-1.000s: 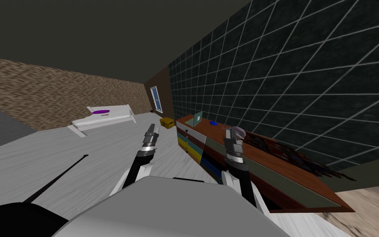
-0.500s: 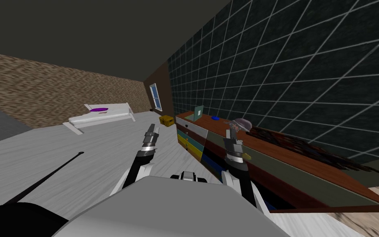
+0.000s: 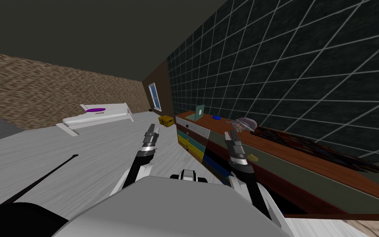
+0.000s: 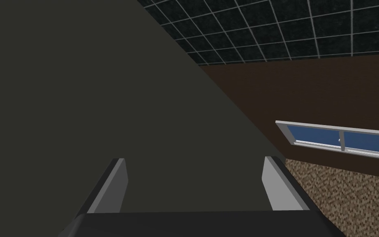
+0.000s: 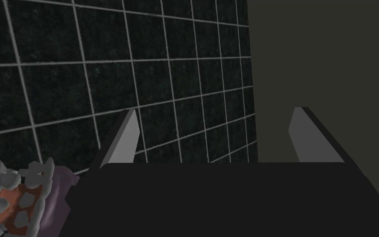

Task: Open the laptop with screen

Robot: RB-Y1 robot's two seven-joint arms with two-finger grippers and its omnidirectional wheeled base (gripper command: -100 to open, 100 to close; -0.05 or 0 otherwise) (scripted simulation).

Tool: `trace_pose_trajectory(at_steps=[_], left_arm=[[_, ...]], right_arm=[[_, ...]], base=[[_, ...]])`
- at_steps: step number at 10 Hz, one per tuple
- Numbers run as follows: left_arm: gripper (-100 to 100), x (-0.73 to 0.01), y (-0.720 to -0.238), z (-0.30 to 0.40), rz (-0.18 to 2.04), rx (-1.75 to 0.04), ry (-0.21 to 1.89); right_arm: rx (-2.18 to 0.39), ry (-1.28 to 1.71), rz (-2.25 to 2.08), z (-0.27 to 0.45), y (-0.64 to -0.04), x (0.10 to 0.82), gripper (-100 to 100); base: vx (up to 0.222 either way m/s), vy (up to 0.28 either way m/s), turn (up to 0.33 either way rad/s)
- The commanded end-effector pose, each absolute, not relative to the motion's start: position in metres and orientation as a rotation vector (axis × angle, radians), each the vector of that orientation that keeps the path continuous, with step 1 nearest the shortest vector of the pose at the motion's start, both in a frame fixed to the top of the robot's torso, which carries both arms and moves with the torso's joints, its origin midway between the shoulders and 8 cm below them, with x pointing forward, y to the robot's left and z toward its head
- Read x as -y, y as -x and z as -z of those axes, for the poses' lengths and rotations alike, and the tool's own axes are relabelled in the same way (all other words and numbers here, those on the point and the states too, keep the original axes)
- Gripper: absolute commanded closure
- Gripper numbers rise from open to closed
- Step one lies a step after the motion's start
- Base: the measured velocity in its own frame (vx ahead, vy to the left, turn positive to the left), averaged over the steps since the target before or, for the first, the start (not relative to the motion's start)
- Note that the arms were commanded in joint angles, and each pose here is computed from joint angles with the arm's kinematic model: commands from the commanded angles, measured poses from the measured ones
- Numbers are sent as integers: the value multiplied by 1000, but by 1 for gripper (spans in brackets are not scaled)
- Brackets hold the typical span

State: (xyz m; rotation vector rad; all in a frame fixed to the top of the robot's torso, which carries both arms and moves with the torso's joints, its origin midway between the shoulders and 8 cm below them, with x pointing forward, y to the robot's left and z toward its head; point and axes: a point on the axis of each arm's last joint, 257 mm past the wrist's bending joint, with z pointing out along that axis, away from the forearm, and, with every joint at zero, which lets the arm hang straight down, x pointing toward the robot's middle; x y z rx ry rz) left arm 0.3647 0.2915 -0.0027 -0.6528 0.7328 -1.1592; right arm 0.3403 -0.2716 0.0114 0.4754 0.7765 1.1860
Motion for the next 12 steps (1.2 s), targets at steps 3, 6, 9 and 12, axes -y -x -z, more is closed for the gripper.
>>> trace_pose_trajectory(at_steps=[3, 6, 9, 12], left_arm=[[0, -291, -365, 3, 1159, -733, 653], [0, -291, -365, 3, 1159, -733, 653], [0, -291, -365, 3, 1159, -733, 653], [0, -291, -365, 3, 1159, -733, 653]], right_arm=[[-965, -394, -975, 15, -341, 298, -100], [-1078, -342, -798, 31, -337, 325, -100], [-1189, -281, -600, 44, -330, 357, -100], [-1297, -206, -390, 54, -321, 391, -100]], base=[[144, 115, -48], [154, 163, -60], [170, 172, -59], [186, 195, -70]])
